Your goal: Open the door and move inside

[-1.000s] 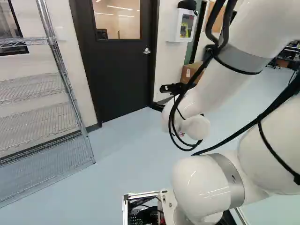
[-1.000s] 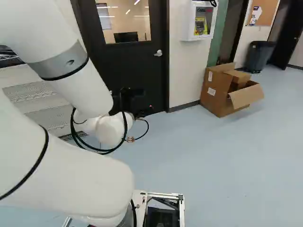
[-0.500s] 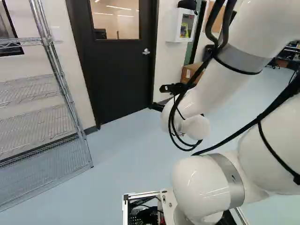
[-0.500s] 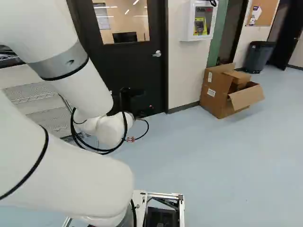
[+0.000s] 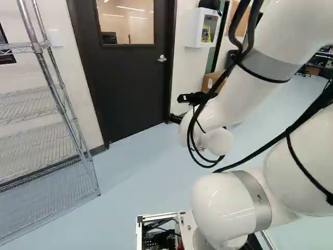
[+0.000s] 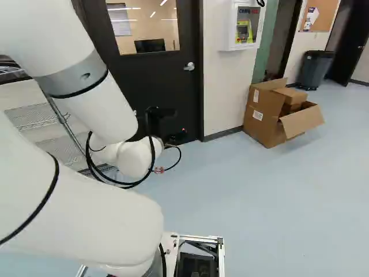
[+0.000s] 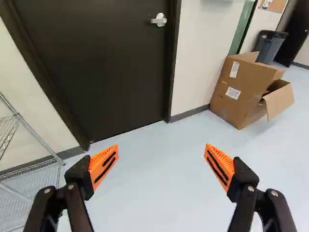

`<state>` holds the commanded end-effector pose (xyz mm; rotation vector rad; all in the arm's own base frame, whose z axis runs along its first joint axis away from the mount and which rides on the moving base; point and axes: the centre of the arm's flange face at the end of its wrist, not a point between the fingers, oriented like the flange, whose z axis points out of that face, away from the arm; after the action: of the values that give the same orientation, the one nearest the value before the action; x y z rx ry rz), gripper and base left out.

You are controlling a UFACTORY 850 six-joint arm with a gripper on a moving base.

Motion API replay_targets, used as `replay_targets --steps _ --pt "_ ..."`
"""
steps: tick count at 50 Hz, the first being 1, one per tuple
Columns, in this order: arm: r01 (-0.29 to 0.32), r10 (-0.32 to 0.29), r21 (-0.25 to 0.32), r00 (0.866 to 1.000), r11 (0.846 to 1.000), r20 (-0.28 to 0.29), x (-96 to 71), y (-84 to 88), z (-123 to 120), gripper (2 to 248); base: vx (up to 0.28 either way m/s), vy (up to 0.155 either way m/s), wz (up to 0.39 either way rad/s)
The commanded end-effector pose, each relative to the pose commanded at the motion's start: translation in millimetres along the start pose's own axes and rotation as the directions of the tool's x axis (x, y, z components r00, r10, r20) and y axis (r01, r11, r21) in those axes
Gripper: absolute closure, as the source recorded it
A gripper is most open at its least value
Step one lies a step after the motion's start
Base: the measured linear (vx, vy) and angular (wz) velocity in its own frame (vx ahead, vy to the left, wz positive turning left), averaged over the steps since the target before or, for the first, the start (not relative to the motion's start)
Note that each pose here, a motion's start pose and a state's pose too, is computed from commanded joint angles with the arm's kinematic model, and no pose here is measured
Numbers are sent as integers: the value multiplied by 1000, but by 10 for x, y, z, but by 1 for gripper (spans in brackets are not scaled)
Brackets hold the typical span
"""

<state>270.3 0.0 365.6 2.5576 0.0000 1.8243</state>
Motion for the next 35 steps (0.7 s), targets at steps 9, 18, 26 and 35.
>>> replay_targets --steps 9,18,26,35 --pt "0 0 0 1000 1000 0 0 0 0 3 225 -1 -26" --pt "0 0 0 1000 1000 0 0 0 0 3 220 -1 -27" --pt "0 0 0 1000 1000 0 0 0 0 3 226 1 -24" --pt "0 0 0 1000 1000 0 0 0 0 3 225 -2 -24"
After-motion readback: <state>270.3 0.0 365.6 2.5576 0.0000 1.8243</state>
